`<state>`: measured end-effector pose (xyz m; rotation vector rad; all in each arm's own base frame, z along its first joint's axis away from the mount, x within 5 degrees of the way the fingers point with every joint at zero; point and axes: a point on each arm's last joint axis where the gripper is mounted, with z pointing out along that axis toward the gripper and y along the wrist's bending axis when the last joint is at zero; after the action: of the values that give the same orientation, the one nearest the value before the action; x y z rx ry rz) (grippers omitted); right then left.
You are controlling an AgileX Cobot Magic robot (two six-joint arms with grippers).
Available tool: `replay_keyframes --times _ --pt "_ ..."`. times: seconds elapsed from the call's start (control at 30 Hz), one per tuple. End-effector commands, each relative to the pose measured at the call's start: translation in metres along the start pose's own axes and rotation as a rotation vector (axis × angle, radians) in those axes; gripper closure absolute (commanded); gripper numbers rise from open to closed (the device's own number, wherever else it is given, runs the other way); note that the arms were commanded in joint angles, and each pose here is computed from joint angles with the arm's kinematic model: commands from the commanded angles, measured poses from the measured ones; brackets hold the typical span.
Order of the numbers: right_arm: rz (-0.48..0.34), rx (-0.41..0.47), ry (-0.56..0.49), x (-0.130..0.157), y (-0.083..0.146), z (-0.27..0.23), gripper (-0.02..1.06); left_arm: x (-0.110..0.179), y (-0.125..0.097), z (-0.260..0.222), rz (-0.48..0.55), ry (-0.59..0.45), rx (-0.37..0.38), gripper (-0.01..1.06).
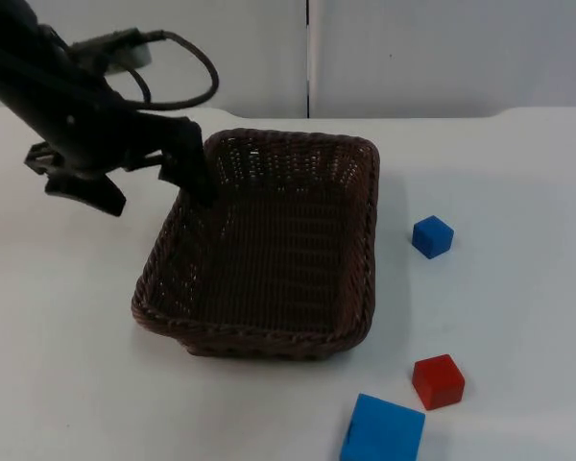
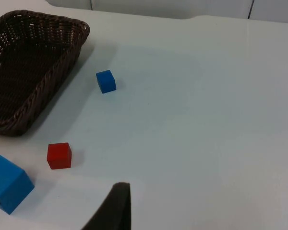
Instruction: Pick up the basket with the left hand and place the largest block into the basket with the right hand.
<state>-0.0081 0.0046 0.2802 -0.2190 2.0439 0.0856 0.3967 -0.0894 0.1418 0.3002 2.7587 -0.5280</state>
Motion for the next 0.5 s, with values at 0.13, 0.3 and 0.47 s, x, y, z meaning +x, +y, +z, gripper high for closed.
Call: replay_keyframes --times 0.13,0.3,0.47 --pt "-0.004 0.001 -0.007 0.0 0.0 0.0 -0.01 -0.002 -0.013 0.021 0.035 0.052 -0.013 0.0" --pt "-0.004 0.001 -0.007 0.0 0.0 0.0 -0.01 -0.006 -0.015 0.034 0.033 0.064 -0.002 0.0" --pt "-0.004 0.001 -0.007 0.0 0.0 0.0 -0.01 -0.008 -0.014 0.039 0.032 0.064 -0.004 0.0"
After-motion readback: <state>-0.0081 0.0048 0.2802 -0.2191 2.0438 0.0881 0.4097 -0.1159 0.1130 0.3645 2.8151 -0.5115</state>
